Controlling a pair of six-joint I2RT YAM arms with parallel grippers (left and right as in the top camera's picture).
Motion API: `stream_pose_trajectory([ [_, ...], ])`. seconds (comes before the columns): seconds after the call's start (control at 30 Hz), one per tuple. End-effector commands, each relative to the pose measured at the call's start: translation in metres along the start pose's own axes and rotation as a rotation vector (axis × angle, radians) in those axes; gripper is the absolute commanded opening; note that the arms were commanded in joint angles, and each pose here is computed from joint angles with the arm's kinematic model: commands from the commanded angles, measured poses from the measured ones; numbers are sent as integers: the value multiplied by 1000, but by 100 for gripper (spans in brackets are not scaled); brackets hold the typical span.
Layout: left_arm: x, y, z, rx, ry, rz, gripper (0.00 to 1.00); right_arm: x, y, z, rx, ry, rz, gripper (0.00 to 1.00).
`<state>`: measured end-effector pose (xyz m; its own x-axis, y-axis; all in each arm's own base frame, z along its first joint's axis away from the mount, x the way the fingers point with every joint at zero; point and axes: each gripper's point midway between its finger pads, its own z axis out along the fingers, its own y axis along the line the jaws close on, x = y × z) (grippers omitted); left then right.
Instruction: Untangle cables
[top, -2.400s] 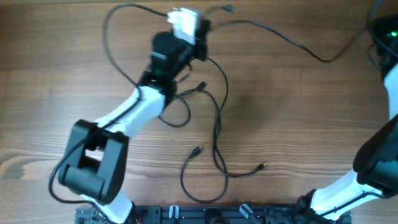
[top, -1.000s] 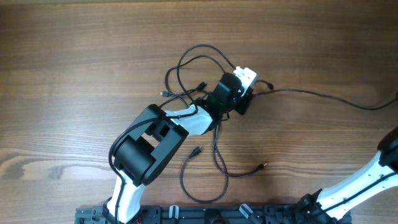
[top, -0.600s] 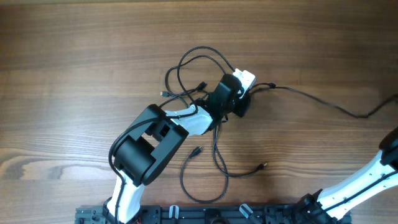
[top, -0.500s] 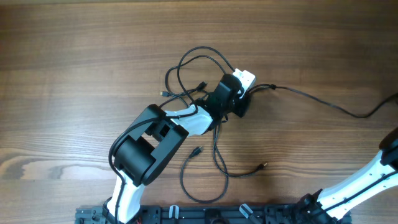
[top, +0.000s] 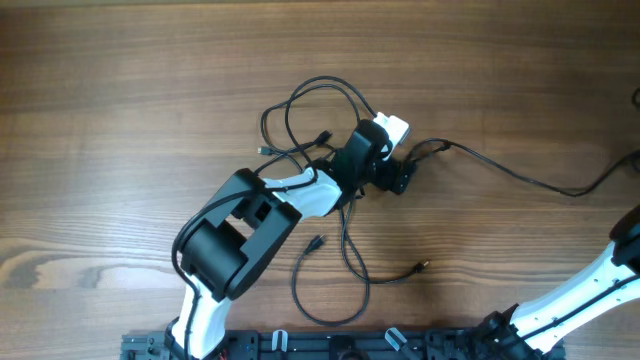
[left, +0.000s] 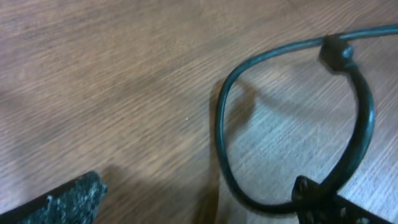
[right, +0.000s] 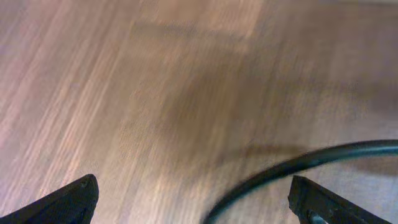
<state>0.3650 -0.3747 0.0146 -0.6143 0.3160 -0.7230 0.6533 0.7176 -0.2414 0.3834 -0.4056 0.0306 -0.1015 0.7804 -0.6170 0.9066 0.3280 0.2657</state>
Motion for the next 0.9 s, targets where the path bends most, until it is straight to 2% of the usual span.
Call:
stream_pose_trajectory([
  [0.0,-24,-9,-24,12,-27,4,100,12,26,-4,-160,88,-27,100],
  [0.33,-68,-29,-94,25,-77,13,100,-19,39,-67,-184,57,-98,100],
  [0.47,-80,-36,-124,29,-94,16,100,-32,32,-96,-133,25,-132,99],
  [0.57,-86,-40,-144,30,-102,17,100,-35,14,-108,-29,18,-134,100],
  [0.73,-81,-41,-153,26,-80,13,100,-11,-6,-105,48,114,-190,100],
  [0.87,-86,-41,-159,26,-95,14,100,3,-2,-110,11,180,-193,100],
])
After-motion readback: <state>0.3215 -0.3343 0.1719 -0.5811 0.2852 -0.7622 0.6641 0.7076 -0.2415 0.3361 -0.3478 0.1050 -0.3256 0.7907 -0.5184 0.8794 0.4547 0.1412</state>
